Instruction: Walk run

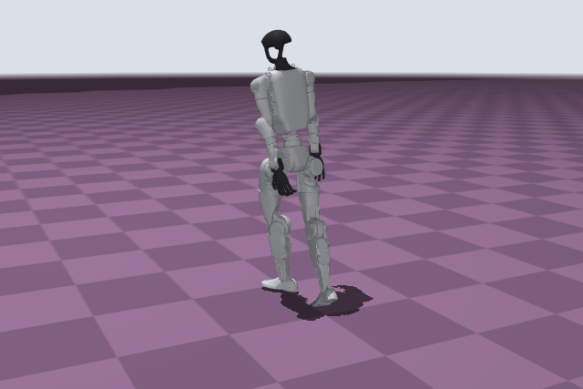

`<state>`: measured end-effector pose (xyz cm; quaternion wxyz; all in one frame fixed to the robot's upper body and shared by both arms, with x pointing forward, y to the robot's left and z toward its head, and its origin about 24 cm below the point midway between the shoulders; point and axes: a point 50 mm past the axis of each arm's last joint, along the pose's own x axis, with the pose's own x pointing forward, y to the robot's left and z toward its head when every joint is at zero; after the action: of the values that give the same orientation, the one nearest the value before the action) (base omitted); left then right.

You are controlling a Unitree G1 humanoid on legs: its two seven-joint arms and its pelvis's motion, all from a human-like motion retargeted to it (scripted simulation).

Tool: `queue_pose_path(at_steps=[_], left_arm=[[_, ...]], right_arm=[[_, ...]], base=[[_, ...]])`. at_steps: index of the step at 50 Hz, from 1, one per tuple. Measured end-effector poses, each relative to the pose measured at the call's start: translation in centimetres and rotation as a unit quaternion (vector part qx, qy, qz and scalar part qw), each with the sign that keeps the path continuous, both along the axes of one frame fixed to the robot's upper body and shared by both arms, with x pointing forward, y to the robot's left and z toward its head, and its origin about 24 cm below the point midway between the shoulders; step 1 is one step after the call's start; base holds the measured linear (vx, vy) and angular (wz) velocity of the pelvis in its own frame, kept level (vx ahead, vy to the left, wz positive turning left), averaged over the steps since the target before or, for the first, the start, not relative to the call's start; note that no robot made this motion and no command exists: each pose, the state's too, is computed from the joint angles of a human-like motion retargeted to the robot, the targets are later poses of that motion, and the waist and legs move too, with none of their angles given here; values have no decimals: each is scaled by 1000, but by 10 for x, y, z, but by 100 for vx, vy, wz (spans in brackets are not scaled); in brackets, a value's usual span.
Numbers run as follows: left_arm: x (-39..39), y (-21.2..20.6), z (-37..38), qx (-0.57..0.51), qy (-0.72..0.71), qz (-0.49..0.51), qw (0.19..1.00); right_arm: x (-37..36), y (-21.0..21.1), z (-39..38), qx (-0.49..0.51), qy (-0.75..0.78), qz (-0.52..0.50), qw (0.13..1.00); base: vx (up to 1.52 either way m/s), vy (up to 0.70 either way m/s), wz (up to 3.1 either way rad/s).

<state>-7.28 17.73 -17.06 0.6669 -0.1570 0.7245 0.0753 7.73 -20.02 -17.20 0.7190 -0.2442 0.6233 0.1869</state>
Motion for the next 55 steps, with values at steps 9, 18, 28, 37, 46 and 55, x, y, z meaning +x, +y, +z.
queue_pose_path(at_steps=[9, 18, 28, 37, 46, 55], left_arm=[[115, 42, -1, 89, -152, 33, 984], [247, 49, 39, 92, -381, -131, 910], [282, 54, 57, 110, -403, -231, 879], [201, 38, 17, 55, -244, -286, 925], [88, 49, 0, 89, -120, -188, 971], [-24, 12, 7, 32, 12, 82, 996]], right_arm=[[-81, 2, -5, 22, 125, -83, 988], [-140, -6, 1, -7, 171, -167, 971], [-155, 8, 4, 60, 217, -161, 961], [-152, 0, 4, 38, 207, -190, 959], [-70, 8, -6, 78, 87, -176, 977], [61, -18, 21, 14, -156, -50, 986]], base=[[72, -7, 49], [61, -6, 119], [64, -21, 33], [81, -22, 78], [69, -37, -79], [54, -17, -159]])
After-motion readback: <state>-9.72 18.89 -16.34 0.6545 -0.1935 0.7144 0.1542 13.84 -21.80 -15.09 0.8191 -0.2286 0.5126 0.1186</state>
